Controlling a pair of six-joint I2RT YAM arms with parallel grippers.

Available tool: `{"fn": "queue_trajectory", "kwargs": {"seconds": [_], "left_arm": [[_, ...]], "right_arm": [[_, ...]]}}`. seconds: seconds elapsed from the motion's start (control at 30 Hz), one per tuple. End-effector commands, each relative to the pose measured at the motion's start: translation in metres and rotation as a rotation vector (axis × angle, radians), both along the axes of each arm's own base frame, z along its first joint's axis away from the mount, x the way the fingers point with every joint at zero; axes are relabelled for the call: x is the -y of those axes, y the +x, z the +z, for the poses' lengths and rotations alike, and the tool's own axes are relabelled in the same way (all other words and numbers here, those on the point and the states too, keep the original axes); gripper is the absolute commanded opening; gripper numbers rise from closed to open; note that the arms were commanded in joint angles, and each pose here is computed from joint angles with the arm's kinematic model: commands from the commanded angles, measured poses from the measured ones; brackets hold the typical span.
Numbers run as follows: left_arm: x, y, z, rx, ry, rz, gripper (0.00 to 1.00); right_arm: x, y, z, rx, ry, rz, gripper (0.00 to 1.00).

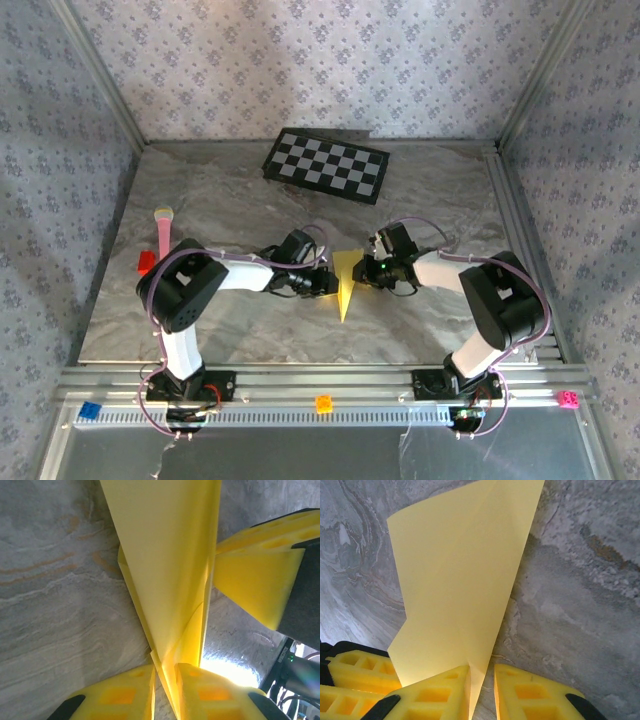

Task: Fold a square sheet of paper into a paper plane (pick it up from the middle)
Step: Move a paper plane to the center of the table.

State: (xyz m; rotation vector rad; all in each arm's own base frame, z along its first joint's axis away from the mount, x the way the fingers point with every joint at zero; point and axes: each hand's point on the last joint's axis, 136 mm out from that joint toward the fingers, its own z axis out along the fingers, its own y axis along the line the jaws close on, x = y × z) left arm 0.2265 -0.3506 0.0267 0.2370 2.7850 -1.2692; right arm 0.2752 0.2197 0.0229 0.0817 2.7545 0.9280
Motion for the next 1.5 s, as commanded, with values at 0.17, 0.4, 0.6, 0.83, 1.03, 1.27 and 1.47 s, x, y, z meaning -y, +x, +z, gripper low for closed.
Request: {"fn": "queue_trajectory", "kwargs": {"seconds": [0.17, 0.4, 0.6, 0.83, 1.03, 1.27, 1.47], "left_arm": [[0.008, 0.0, -0.004, -0.018, -0.021, -0.003, 0.21], [0.002, 0.001, -0.012, -0.049, 0.028, 0.05, 0.23], [-0.004, -0.002, -0.013, -0.059, 0.083, 0.09, 0.25], [0.005, -0.002, -0.006, -0.084, 0.045, 0.092, 0.22], [0.013, -0.001, -0.003, -0.095, -0.008, 0.091, 0.22], [0.01, 0.003, -0.002, -0.075, -0.002, 0.119, 0.21], [-0.002, 0.005, -0.004, -0.06, 0.068, 0.153, 0.26]], "right_arm": [[0.001, -0.009, -0.015, -0.049, -0.008, -0.004, 0.21], [0.0, -0.008, -0.014, -0.047, 0.0, -0.007, 0.21], [0.002, -0.008, -0.009, -0.038, 0.002, -0.017, 0.2], [-0.002, -0.009, -0.008, -0.051, 0.056, -0.023, 0.19], [-0.003, -0.01, -0.009, -0.057, 0.074, -0.027, 0.18], [-0.001, -0.012, -0.01, -0.061, 0.077, -0.031, 0.18], [0.001, -0.01, -0.012, -0.062, 0.063, -0.04, 0.18]]}}
